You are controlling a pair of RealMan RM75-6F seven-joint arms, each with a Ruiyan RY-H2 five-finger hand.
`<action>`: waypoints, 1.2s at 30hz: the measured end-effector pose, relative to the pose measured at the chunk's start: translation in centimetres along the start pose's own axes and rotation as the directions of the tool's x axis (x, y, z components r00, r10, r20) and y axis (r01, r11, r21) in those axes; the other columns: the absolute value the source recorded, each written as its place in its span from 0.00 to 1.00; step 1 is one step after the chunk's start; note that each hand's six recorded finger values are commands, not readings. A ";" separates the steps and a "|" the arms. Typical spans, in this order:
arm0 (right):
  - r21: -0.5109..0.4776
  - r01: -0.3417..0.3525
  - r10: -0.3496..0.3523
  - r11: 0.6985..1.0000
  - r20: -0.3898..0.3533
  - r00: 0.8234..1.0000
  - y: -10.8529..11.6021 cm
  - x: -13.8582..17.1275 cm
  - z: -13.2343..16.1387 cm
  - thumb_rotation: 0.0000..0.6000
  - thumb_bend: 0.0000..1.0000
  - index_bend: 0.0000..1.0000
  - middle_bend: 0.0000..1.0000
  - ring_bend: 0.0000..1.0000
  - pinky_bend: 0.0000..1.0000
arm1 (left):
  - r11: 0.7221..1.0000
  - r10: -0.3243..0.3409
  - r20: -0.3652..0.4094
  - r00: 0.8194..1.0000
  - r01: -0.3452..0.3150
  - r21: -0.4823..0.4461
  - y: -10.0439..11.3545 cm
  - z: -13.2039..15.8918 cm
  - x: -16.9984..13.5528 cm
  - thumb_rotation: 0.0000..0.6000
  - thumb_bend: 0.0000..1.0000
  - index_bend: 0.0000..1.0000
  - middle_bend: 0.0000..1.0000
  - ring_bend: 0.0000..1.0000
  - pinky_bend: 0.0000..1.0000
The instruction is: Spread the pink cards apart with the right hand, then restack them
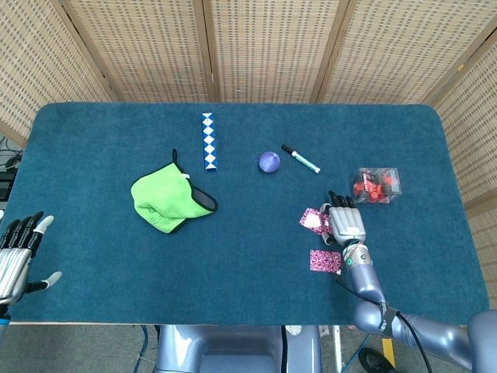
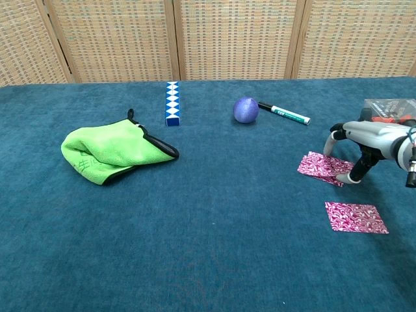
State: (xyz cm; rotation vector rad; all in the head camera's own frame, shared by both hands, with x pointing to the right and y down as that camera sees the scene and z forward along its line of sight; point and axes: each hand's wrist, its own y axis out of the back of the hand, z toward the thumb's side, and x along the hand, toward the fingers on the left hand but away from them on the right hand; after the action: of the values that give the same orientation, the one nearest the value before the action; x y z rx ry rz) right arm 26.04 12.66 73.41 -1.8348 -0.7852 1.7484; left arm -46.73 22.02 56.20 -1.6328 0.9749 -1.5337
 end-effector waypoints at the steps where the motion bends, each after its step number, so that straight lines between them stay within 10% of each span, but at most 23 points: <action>1: 0.000 0.000 0.000 1.000 -0.001 1.000 0.0 0.0 0.0 1.00 0.36 0.42 0.00 0.00 0.01 | 1.000 0.000 0.000 1.000 0.000 0.000 0.0 0.0 0.0 1.00 0.04 0.00 0.00 0.00 0.00; 36: -0.010 0.002 -0.002 1.000 0.022 1.000 0.1 -0.2 0.0 1.00 0.31 0.20 0.00 0.00 0.01 | 1.000 -0.001 0.001 1.000 0.001 -0.003 0.0 0.0 0.0 1.00 0.04 0.00 0.00 0.00 0.00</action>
State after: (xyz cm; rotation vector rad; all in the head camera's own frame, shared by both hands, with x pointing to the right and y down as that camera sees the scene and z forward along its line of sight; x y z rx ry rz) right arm 26.09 12.50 73.51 -1.8236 -0.8059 1.7691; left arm -46.74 22.02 56.20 -1.6360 0.9762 -1.5329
